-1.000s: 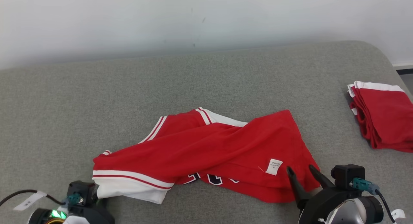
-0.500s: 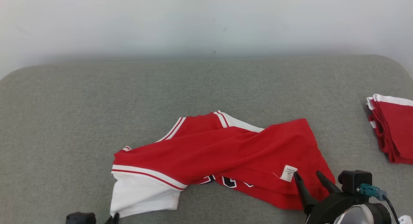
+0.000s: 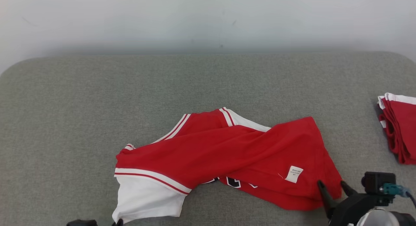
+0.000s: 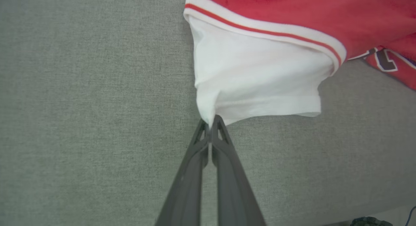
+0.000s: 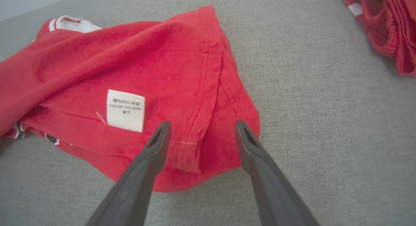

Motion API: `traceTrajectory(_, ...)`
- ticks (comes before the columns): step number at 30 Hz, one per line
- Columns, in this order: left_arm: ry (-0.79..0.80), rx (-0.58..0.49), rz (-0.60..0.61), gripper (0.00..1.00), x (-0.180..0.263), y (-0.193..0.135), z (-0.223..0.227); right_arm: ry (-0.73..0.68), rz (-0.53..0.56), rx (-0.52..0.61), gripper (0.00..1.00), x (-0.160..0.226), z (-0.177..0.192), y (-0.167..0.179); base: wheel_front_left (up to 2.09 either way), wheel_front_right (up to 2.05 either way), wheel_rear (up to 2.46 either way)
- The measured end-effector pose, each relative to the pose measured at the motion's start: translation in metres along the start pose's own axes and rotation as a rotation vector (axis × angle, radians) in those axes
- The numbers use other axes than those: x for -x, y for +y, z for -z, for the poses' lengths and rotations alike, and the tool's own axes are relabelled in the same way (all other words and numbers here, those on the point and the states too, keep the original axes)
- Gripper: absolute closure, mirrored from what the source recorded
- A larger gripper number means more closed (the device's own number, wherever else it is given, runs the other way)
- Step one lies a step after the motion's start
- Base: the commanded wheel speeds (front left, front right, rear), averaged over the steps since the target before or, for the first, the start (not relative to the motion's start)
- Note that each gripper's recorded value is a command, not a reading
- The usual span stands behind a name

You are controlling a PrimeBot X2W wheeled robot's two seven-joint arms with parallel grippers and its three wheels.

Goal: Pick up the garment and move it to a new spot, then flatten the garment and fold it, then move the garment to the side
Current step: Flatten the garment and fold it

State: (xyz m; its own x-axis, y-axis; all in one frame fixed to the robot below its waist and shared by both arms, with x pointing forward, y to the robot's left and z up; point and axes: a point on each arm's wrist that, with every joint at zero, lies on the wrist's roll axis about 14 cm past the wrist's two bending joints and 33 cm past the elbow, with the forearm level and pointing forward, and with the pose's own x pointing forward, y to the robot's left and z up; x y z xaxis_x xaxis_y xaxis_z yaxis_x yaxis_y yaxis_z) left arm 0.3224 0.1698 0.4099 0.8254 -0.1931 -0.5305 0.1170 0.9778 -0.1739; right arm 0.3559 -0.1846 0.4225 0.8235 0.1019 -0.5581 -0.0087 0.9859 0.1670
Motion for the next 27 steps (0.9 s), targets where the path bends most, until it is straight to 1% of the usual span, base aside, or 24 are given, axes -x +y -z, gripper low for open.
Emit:
traceTrajectory(2, 0.004, -0.001, 0.006, 1.0, -0.003, -0.002, 0.0, 0.015, 0.025, -0.001, 0.0, 0.003, 0.0, -0.008, 0.0, 0.0, 0.0)
traceTrajectory(6, 0.006, -0.001, 0.011, 1.0, -0.008, -0.004, 0.0, 0.035, 0.039, -0.008, 0.0, 0.004, 0.002, -0.013, 0.0, 0.0, 0.0)
traceTrajectory(10, 0.009, -0.004, 0.014, 1.0, -0.012, -0.004, -0.001, 0.074, 0.008, -0.039, 0.0, 0.0, 0.007, -0.006, 0.0, 0.0, 0.0)
traceTrajectory(11, 0.007, -0.006, 0.015, 1.0, -0.012, -0.005, -0.002, 0.089, -0.001, -0.042, 0.05, -0.001, 0.01, -0.003, 0.0, 0.0, 0.0)
traceTrajectory(13, 0.006, -0.006, 0.013, 1.0, -0.012, -0.004, -0.002, 0.113, -0.015, -0.037, 0.13, -0.002, 0.014, 0.001, 0.0, 0.0, 0.0)
traceTrajectory(14, 0.006, -0.005, 0.012, 1.0, -0.012, -0.003, -0.002, 0.118, -0.021, -0.035, 0.15, -0.002, 0.014, 0.003, 0.0, 0.0, 0.0)
traceTrajectory(15, 0.006, -0.005, 0.01, 1.0, -0.012, -0.003, -0.002, 0.123, -0.027, -0.035, 0.25, -0.002, 0.015, 0.005, 0.0, 0.0, 0.0)
traceTrajectory(17, 0.005, -0.003, 0.005, 1.0, -0.012, -0.002, -0.003, 0.126, -0.031, -0.034, 0.29, -0.001, 0.016, 0.007, 0.0, 0.0, 0.0)
traceTrajectory(18, 0.004, -0.002, 0.004, 1.0, -0.012, -0.001, -0.003, 0.128, -0.033, -0.033, 0.36, -0.001, 0.017, 0.007, 0.0, 0.0, 0.0)
traceTrajectory(19, 0.004, -0.001, 0.001, 1.0, -0.012, -0.001, -0.003, 0.128, -0.035, -0.032, 0.46, -0.001, 0.017, 0.008, 0.0, 0.0, 0.0)
traceTrajectory(20, 0.0, -0.001, 0.0, 1.0, -0.012, -0.001, -0.004, 0.127, -0.037, -0.031, 0.53, -0.001, 0.017, 0.009, 0.0, 0.0, 0.0)
traceTrajectory(21, -0.006, -0.002, 0.001, 1.0, -0.011, -0.001, -0.005, 0.128, -0.038, -0.03, 0.57, -0.001, 0.017, 0.009, 0.0, 0.0, 0.0)
traceTrajectory(23, -0.011, -0.002, 0.003, 1.0, -0.011, -0.002, -0.006, 0.129, -0.039, -0.029, 0.71, -0.001, 0.017, 0.01, 0.0, 0.0, 0.0)
traceTrajectory(25, -0.023, -0.005, 0.003, 1.0, -0.011, -0.002, -0.009, 0.129, -0.041, -0.028, 0.89, -0.001, 0.017, 0.011, 0.0, 0.0, 0.0)
traceTrajectory(27, -0.032, -0.004, 0.001, 1.0, -0.011, -0.002, -0.01, 0.128, -0.041, -0.025, 1.0, -0.001, 0.017, 0.011, 0.0, 0.0, 0.0)
